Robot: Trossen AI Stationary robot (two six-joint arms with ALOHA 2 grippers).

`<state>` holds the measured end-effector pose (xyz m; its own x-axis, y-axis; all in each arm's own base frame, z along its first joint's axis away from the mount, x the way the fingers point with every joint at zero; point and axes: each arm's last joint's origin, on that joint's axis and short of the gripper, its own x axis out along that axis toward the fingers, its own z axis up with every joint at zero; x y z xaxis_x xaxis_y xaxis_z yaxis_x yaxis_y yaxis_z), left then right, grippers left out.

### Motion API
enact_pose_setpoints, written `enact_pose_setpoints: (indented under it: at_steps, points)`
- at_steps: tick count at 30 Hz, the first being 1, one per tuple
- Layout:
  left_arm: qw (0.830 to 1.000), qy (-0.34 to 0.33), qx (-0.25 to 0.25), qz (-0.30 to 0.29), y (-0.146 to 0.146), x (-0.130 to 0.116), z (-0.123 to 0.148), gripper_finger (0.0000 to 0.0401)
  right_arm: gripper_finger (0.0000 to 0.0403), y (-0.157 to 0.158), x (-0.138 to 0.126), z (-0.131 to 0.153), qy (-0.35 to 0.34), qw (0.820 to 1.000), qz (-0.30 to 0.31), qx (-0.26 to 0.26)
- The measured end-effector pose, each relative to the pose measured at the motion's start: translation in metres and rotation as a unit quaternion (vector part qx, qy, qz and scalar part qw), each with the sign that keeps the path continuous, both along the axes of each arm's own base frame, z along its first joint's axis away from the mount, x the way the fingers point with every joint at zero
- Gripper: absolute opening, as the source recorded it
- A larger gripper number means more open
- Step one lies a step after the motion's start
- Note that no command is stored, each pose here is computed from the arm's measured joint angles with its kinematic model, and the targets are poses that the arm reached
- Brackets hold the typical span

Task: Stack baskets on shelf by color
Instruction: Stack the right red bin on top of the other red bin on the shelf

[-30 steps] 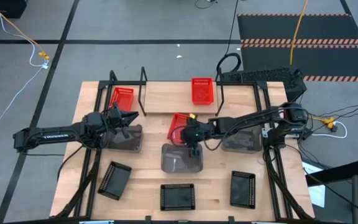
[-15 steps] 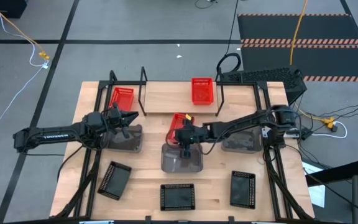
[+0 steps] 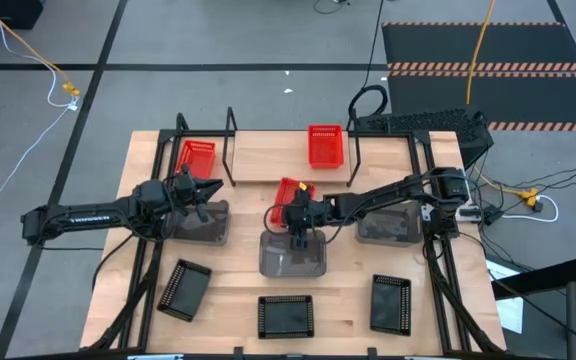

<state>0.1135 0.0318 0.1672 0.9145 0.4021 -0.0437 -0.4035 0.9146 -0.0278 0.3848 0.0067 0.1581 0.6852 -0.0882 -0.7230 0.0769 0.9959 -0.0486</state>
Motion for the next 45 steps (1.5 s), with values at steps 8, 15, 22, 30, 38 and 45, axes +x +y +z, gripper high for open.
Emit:
enact_pose_setpoints:
  at_steps: [8, 15, 22, 30, 38, 45]
  points:
    - [1.0, 0.0, -0.001, 0.0, 0.0, 0.0, 0.0, 0.0047, 0.0109, -0.008, -0.007, -0.005, 0.047, 0.999, -0.014, 0.001]
    - [1.0, 0.0, -0.001, 0.0, 0.0, 0.0, 0.0, 0.0047, 0.011, -0.009, -0.014, 0.008, 0.051, 0.999, -0.01, -0.004]
    - [1.0, 0.0, -0.001, 0.0, 0.0, 0.0, 0.0, 0.0047, 0.011, -0.009, -0.021, 0.026, 0.046, 0.999, -0.004, -0.009]
    - [1.0, 0.0, -0.002, 0.0, 0.0, 0.0, 0.0, 0.0047, 0.011, -0.004, -0.025, 0.018, 0.077, 0.997, -0.003, -0.002]
    - [1.0, 0.0, -0.002, 0.0, 0.0, 0.0, 0.0, 0.0047, 0.011, 0.0, -0.024, 0.019, 0.072, 0.997, -0.002, 0.001]
    - [1.0, 0.0, -0.002, 0.0, 0.0, 0.0, 0.0, 0.0047, 0.0109, 0.0, -0.03, 0.015, 0.108, 0.994, -0.011, 0.007]
